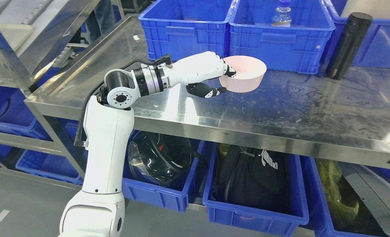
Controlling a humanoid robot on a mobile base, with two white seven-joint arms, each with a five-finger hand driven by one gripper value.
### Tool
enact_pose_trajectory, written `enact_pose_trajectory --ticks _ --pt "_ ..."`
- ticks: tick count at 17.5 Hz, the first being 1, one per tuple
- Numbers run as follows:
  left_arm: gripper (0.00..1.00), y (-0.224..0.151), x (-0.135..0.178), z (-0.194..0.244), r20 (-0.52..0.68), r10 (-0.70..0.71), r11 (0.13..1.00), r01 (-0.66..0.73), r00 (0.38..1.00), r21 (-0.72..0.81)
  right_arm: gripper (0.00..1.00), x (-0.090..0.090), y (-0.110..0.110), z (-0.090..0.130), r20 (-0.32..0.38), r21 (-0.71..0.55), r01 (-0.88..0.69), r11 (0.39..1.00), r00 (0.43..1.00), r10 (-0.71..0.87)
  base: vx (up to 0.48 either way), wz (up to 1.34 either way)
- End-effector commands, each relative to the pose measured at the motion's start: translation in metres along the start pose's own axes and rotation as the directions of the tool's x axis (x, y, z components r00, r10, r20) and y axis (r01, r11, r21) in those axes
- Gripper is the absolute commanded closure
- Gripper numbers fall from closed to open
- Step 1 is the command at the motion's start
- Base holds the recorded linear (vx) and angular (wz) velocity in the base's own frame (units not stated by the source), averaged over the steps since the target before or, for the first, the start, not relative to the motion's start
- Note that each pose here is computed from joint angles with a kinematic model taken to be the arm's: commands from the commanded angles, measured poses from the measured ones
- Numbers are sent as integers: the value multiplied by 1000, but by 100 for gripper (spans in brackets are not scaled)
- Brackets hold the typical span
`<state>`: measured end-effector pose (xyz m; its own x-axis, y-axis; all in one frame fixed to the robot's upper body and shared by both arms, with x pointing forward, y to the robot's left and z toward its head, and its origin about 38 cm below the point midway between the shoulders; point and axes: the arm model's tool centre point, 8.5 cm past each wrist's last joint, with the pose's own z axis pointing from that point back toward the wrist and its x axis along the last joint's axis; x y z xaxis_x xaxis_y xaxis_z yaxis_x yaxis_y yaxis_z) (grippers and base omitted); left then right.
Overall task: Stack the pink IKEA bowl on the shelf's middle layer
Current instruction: 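Lift the pink bowl off the shelf with the left hand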
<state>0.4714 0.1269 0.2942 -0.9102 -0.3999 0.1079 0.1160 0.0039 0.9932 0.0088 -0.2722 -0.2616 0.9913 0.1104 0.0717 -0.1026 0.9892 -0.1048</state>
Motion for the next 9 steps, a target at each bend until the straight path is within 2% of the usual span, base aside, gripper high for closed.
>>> enact_pose_trajectory --ticks 1,3,9 --pt "99 7 -1 19 -29 -24 999 25 999 41 0 3 -11 0 13 -18 -1 1000 1000 2 -13 364" --pt "99 6 2 16 -19 -29 999 29 999 37 0 2 -11 0 11 -18 -1 1000 1000 2 -34 653" --pt "98 1 8 8 3 -30 999 30 1000 28 0 3 -11 0 13 -18 -1 1000 1000 2 -49 1067"
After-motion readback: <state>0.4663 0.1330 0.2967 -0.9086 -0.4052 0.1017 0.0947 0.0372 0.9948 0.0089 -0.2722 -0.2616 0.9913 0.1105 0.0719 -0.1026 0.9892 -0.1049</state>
